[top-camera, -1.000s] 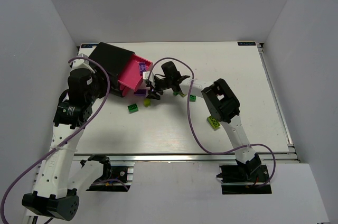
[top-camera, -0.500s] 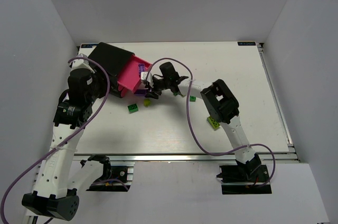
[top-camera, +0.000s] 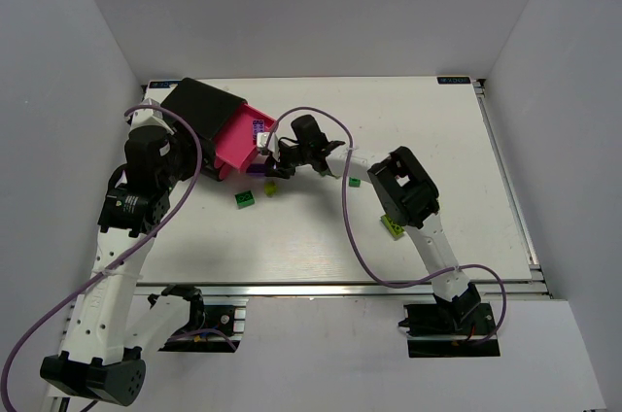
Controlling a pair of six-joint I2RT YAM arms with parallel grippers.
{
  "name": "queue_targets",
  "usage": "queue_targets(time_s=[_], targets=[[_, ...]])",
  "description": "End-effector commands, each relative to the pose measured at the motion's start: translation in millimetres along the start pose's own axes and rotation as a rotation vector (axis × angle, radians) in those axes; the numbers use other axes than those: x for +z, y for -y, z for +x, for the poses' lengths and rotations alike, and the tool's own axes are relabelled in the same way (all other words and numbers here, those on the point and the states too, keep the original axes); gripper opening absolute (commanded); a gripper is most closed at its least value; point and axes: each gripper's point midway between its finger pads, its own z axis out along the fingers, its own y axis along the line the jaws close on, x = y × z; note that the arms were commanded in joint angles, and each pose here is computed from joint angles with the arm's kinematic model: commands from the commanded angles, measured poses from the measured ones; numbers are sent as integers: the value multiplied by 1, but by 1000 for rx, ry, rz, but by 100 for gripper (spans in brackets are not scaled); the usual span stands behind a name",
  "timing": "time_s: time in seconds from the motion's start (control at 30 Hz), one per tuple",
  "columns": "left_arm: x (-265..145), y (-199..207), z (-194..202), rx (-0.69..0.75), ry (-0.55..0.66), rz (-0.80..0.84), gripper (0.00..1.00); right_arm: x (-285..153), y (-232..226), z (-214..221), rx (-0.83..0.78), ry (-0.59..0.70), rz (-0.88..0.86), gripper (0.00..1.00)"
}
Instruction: Sort the legos into containers by color
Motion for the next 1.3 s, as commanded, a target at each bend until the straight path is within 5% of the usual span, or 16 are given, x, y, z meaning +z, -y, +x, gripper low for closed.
queue_targets(time_s=[0.0,0.73,1.07,1.27], targets=[[-4,-1,-5,9,16,-8,70,-1,10,-28,-58,70,20,39],[6,7,2,-8,3,43,70,-113,5,-63,-46,144,101,33],[5,7,4,-30,18,58,70,-148,-47,-58,-159,79,-140,31],[3,5,9,-43,17,66,70,-162,-52,-92,-220,168,-171,31]])
